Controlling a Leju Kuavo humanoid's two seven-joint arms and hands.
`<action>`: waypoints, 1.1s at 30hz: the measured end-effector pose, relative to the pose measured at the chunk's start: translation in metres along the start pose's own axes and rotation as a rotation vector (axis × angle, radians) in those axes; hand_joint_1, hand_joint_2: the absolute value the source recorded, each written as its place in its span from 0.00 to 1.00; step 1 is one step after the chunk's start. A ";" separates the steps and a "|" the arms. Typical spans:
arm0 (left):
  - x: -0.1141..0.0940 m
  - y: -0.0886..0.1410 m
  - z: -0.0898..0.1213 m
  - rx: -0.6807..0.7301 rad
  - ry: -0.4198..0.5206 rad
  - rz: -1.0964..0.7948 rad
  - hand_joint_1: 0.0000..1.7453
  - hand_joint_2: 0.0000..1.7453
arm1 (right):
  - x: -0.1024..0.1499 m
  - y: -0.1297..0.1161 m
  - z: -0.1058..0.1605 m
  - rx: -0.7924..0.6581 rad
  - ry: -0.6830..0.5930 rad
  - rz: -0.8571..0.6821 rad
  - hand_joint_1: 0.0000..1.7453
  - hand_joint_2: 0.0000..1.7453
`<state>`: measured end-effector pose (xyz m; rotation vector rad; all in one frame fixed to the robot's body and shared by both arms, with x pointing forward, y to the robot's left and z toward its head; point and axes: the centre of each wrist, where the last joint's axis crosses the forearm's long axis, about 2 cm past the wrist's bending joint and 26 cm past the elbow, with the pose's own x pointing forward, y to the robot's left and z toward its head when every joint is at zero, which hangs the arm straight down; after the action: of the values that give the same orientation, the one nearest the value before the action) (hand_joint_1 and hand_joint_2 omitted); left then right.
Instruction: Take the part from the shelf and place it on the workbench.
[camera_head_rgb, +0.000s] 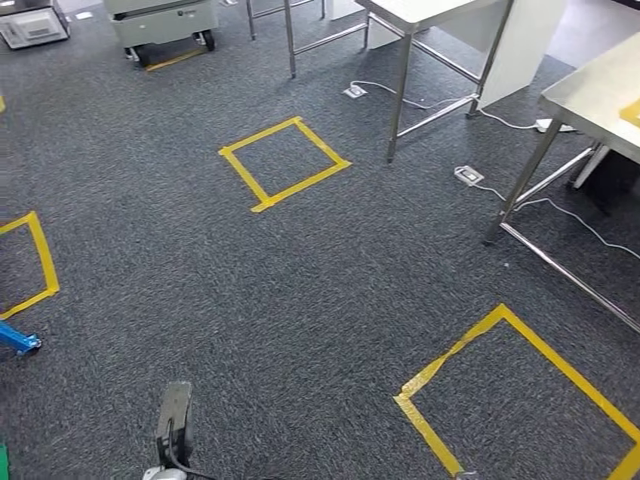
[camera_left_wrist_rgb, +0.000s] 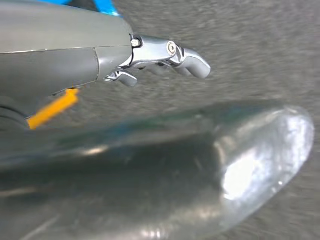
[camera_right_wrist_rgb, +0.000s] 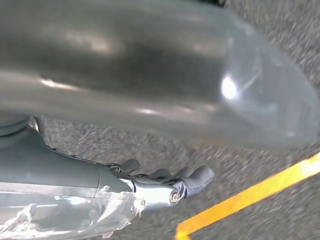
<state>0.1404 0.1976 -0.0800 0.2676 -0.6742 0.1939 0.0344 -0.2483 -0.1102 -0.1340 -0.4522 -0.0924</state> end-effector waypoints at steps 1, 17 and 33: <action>0.006 -0.002 -0.002 0.004 -0.005 0.011 0.00 0.00 | 0.001 0.000 -0.001 0.005 -0.003 0.006 0.00 0.00; 0.022 0.030 -0.023 0.137 0.075 0.101 0.00 0.00 | 0.012 -0.010 -0.007 0.098 -0.002 0.176 0.00 0.00; 0.024 0.026 -0.021 0.174 0.072 0.137 0.00 0.00 | 0.014 -0.012 -0.008 0.104 0.001 0.182 0.00 0.00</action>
<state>0.1644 0.2309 -0.0758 0.3799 -0.6052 0.3929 0.0485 -0.2621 -0.1099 -0.0725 -0.4413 0.1092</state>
